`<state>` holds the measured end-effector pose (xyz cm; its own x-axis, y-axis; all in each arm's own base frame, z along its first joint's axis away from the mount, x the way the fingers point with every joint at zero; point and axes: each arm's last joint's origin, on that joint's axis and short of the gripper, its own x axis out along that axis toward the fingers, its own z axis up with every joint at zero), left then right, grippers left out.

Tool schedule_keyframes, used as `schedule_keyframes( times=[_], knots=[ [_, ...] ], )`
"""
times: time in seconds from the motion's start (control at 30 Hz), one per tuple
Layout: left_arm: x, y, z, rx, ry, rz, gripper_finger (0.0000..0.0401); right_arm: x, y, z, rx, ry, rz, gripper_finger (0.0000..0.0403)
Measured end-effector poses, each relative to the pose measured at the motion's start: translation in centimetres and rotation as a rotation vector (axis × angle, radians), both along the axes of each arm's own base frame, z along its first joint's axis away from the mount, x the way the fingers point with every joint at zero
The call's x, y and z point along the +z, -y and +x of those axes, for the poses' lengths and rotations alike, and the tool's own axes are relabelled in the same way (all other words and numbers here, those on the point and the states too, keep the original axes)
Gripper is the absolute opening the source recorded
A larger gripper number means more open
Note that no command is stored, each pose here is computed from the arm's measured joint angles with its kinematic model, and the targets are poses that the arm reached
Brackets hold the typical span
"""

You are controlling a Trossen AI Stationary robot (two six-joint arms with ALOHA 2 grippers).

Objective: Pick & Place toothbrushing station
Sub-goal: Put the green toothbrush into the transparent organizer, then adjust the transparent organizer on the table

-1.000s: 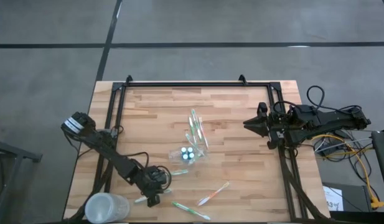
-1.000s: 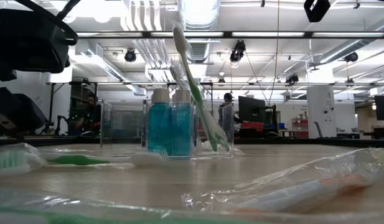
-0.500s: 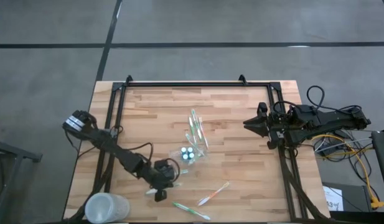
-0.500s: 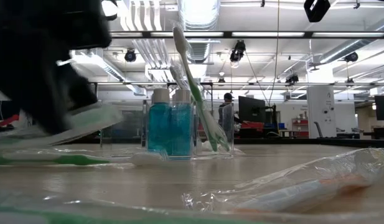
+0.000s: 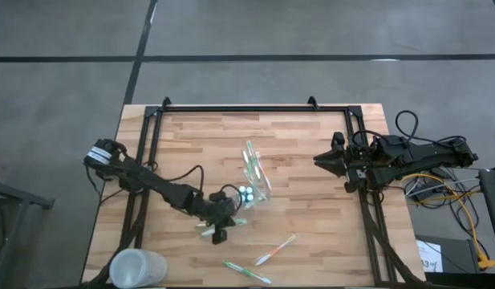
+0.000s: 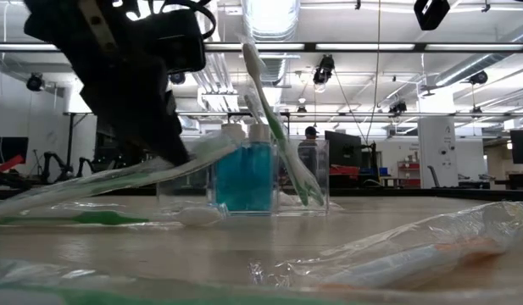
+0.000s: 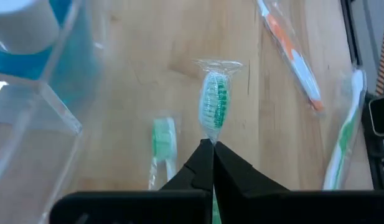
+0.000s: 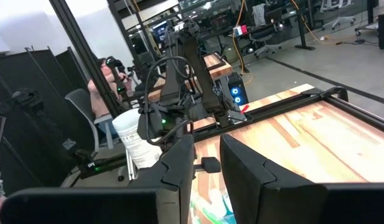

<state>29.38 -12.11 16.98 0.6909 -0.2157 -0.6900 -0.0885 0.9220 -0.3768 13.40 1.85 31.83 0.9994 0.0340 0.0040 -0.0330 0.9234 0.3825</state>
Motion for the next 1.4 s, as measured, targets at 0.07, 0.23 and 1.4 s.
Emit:
schedule_keyframes(
  times=[0.07,0.23,1.4],
  knots=[
    [0.0,-0.2,0.2,0.004,0.010,-0.001,0.0005,0.0,0.0,0.0,0.000,0.000,0.000,0.0080],
    [-0.4,-0.1,0.4,-0.005,0.004,0.013,0.0009,0.0,0.0,0.0,0.000,0.000,0.000,0.0074],
    [1.6,-0.7,-1.1,-0.048,-0.032,0.025,0.0108,0.0,0.0,0.0,0.000,0.001,0.000,0.0072]
  ],
)
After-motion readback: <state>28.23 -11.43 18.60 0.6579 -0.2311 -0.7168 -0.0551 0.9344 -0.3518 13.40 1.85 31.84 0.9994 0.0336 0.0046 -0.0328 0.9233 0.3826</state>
